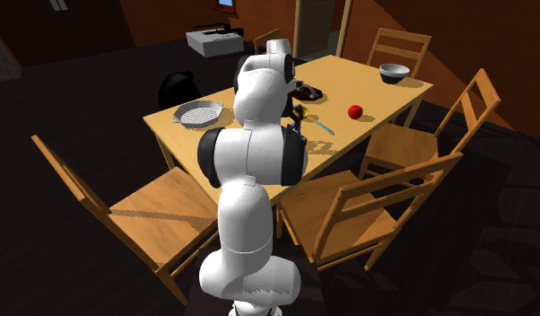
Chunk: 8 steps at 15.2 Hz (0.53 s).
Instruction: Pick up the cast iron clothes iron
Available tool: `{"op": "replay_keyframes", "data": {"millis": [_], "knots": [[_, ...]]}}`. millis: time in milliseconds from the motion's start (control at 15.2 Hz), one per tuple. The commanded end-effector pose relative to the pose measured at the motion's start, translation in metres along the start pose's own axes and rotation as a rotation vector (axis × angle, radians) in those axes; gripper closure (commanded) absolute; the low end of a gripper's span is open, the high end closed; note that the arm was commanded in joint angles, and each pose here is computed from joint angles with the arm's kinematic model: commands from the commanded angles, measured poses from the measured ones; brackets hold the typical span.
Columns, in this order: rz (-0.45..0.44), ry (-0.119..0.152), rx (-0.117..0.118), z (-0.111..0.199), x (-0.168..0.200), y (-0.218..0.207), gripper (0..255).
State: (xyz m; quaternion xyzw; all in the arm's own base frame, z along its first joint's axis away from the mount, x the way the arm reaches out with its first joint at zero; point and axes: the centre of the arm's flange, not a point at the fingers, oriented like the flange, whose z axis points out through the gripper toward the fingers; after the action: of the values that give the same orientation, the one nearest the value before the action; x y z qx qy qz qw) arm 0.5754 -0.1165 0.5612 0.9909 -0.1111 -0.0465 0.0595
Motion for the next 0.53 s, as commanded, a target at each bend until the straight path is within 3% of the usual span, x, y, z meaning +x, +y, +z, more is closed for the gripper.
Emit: {"op": "replay_keyframes", "data": {"millis": [0, 462], "knots": [[0.038, 0.003, -0.003, 0.0, 0.025, 0.011, 0], [0.143, 0.012, -0.011, -0.002, 0.085, 0.05, 0]]}}
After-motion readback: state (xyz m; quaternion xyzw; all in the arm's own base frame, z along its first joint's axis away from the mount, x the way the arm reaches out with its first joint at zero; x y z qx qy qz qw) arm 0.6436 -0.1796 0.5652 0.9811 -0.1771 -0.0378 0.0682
